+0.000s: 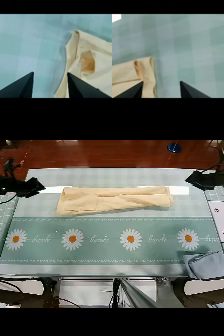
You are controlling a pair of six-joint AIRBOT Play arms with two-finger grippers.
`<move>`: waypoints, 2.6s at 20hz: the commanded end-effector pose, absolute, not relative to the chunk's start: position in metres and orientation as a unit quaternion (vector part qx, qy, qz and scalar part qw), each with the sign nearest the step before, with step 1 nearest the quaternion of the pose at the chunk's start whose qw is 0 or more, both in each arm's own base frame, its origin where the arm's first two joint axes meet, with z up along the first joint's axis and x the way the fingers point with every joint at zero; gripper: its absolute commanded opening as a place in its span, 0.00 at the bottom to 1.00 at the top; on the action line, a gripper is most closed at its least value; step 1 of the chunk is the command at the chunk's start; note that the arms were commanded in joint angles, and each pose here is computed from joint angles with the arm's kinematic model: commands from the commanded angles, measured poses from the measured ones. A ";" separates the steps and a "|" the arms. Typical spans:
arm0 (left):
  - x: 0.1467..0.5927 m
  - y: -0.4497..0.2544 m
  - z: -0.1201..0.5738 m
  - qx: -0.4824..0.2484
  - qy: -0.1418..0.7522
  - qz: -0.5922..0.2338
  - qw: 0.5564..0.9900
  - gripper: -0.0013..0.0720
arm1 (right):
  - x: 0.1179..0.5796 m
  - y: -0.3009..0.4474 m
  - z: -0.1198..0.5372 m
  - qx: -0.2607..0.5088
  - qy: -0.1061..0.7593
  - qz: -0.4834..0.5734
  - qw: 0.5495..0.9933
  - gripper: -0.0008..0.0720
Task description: Fold the shirts.
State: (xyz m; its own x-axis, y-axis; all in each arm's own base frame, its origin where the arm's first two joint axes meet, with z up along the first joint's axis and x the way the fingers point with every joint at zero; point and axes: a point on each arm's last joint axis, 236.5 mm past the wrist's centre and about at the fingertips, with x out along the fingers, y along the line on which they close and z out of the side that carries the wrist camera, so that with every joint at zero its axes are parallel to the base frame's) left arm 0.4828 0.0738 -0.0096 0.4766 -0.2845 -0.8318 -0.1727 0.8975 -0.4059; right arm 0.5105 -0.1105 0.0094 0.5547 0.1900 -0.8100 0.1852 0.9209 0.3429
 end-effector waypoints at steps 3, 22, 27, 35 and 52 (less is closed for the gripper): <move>0.461 0.084 0.006 -0.198 0.532 -0.021 0.823 0.72 | 0.470 -0.100 -0.022 0.230 0.568 0.042 0.789 0.82; 0.466 -0.011 0.004 -0.143 0.554 -0.107 0.813 0.69 | 0.506 0.043 -0.112 0.319 0.603 0.127 0.720 0.10; 0.466 -0.040 0.014 -0.179 0.549 -0.141 0.804 0.55 | 0.512 0.042 -0.038 0.283 0.556 0.166 0.763 0.05; 0.460 -0.212 0.054 -0.251 0.508 -0.293 0.770 0.05 | 0.471 0.018 0.062 0.153 0.533 0.155 0.817 0.05; 0.373 -0.461 -0.031 -0.384 0.586 -0.345 0.625 0.04 | 0.391 0.015 0.164 0.065 0.509 0.151 0.845 0.05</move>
